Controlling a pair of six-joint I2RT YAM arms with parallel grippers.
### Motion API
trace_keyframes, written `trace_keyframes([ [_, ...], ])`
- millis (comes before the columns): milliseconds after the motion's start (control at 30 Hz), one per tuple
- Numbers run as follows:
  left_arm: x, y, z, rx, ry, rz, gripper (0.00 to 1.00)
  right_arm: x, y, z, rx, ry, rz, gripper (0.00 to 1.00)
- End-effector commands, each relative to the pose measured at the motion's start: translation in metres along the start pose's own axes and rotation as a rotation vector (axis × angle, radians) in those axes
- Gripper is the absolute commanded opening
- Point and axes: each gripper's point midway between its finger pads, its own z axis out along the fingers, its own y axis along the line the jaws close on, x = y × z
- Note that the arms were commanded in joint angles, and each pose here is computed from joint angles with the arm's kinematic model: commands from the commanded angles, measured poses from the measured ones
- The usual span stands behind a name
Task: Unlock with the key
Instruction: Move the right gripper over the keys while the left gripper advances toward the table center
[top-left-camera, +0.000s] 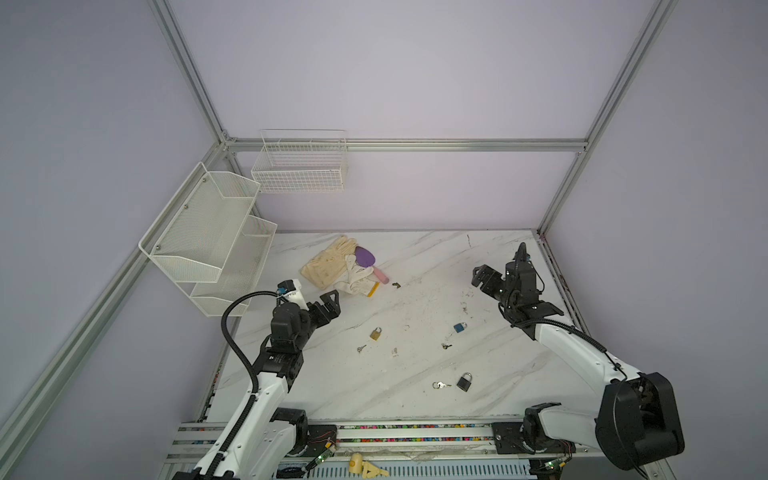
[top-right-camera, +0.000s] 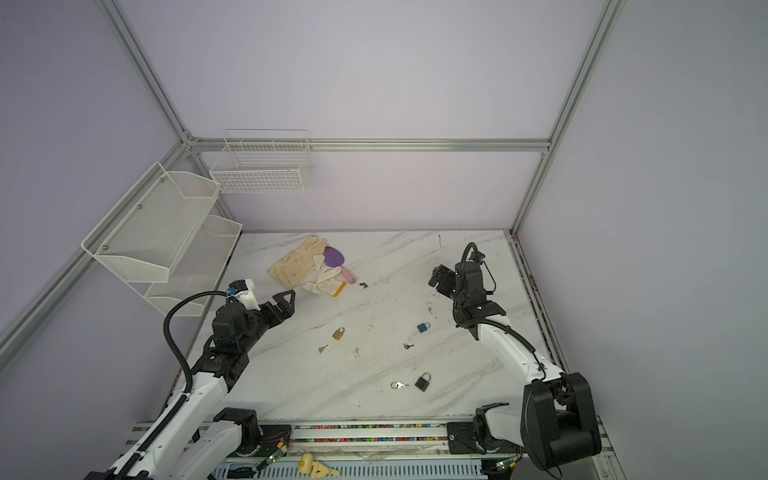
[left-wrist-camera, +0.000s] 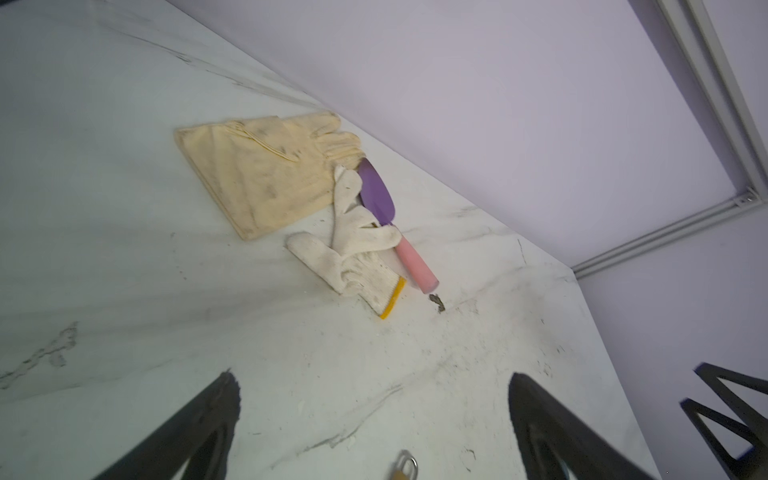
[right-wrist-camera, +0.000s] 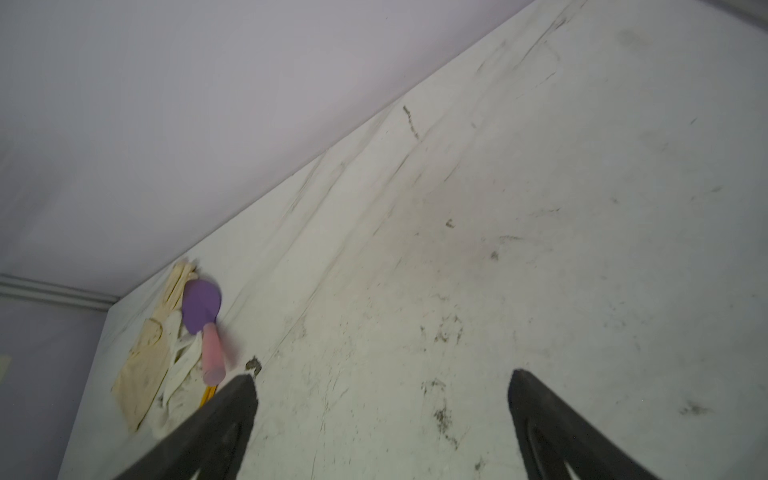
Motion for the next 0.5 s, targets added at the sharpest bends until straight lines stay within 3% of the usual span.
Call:
trace_keyframes([
  [0, 0.0, -0.042, -0.011, 0.129, 0.03, 0.007, 1.0, 0.047, 0.013, -0.005, 0.003, 0.159, -0.027, 0.98],
  [200, 0.036, -0.076, -0.014, 0.221, 0.123, 0.043, 1.0, 0.112, 0.03, -0.016, 0.001, 0.333, -0.094, 0.98],
  [467, 0.068, -0.104, -0.016, 0.271, 0.207, 0.078, 1.0, 0.179, 0.042, -0.035, 0.007, 0.468, -0.1, 0.98],
])
